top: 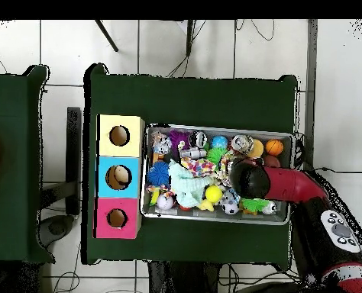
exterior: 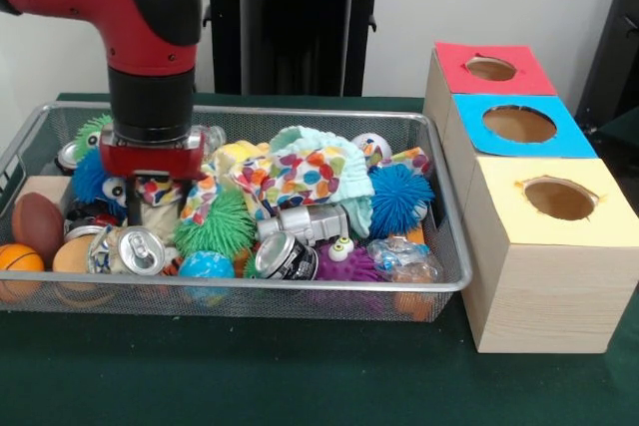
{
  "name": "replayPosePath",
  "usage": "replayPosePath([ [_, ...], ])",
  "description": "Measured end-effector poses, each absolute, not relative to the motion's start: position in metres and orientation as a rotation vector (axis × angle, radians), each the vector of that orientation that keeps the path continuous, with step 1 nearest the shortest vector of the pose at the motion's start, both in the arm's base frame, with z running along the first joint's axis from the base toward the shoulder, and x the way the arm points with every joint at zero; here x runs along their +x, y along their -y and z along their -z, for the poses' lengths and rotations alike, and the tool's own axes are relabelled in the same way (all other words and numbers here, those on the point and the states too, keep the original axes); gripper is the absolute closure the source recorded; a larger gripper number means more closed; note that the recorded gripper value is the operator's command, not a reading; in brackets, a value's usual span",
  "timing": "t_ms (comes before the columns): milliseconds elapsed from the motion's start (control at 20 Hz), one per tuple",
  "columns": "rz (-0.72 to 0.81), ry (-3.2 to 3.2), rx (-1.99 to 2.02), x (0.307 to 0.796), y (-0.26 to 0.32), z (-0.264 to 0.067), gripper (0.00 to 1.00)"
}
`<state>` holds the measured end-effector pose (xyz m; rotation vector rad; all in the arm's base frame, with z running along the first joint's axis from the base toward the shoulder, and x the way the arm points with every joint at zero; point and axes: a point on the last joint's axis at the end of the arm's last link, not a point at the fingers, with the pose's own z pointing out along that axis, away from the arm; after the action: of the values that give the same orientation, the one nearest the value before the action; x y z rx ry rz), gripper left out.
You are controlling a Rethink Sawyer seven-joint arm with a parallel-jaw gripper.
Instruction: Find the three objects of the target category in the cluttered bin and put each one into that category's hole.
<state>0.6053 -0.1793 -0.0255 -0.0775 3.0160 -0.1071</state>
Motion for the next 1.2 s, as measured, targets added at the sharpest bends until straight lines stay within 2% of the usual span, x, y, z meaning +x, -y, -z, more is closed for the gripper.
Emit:
replayPosePath([
  [300, 0.047, -3.087, 0.049, 0.616, 0.211, 0.034, 0.00],
  [750, -0.001, -3.120, 0.063, 0.635, 0.205, 0.054, 0.00],
  [1100, 0.022, -3.104, 0.020, 0.644, 0.194, 0.036, 0.00],
  [1200, 0.031, -3.098, 0.001, 0.644, 0.188, 0.022, 0.00],
])
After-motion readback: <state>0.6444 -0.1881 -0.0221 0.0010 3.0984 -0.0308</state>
